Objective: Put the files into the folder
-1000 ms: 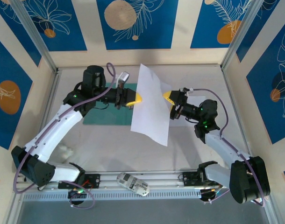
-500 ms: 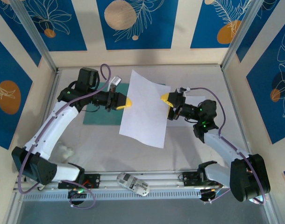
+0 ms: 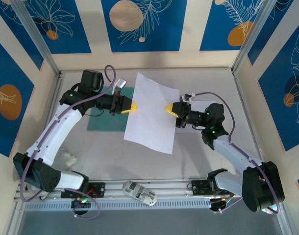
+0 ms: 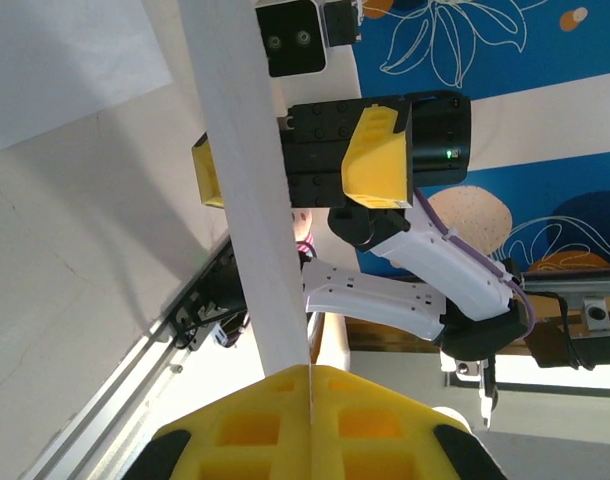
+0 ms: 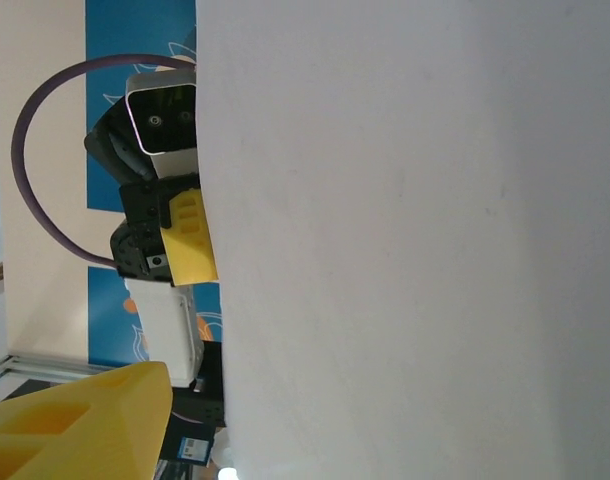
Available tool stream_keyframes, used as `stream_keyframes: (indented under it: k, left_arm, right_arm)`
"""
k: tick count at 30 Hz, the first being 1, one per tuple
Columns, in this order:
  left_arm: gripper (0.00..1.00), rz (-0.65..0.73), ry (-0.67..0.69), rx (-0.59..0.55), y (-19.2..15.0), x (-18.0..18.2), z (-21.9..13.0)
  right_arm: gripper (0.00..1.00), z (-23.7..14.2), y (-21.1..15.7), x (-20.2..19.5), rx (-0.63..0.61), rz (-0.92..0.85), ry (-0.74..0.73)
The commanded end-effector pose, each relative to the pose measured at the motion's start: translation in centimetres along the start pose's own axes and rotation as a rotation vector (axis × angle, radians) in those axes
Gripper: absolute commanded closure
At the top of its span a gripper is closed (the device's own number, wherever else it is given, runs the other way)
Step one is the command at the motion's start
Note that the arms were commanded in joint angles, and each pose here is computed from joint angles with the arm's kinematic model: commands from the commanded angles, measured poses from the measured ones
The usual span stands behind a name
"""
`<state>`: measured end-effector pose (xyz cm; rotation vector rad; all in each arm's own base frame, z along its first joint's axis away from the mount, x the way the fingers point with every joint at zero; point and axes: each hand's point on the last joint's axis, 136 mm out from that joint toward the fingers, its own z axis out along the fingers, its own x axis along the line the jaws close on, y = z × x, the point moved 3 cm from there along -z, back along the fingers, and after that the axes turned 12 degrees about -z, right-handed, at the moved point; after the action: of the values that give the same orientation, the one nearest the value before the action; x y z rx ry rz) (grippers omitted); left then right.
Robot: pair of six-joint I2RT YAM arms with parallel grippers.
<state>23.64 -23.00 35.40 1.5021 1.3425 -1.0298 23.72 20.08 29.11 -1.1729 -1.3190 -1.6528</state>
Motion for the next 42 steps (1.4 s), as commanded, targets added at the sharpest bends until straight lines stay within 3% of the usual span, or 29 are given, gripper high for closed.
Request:
stream_keyframes:
  k: [1, 14, 24, 29, 34, 38, 42]
  left_arm:
    - [1.00, 0.036, -0.011, -0.006, 0.1, -0.8, -0.8]
    - [1.00, 0.037, -0.030, -0.004, 0.2, -0.7, -1.3]
    - [1.00, 0.029, -0.039, -0.007, 0.3, -0.4, -1.4]
    - [1.00, 0.026, -0.043, -0.004, 0.3, -0.4, -1.4]
    - [1.00, 0.015, -0.039, -0.016, 0.5, -0.1, -1.7]
    - [0.52, 0.007, -0.028, -0.037, 0.8, 0.4, -2.0]
    - [0.29, -0.015, 0.022, -0.092, 1.5, 2.0, -2.5]
  right_arm:
    - [0.29, 0.1, -0.1, 1.6, 0.026, -0.061, 0.021]
    - [0.42, 0.3, -0.6, 1.6, 0.053, -0.069, 0.023]
    - [0.58, 0.6, -0.8, 1.6, 0.066, -0.081, 0.024]
    - [0.82, 0.7, -0.8, 1.7, 0.071, -0.084, 0.020]
    - [0.87, 0.7, -1.0, 1.6, 0.073, -0.086, 0.011]
    - [0.93, 0.6, -1.0, 1.8, 0.068, -0.097, -0.005]
    - [0.94, 0.3, -1.0, 1.6, 0.061, -0.106, -0.071]
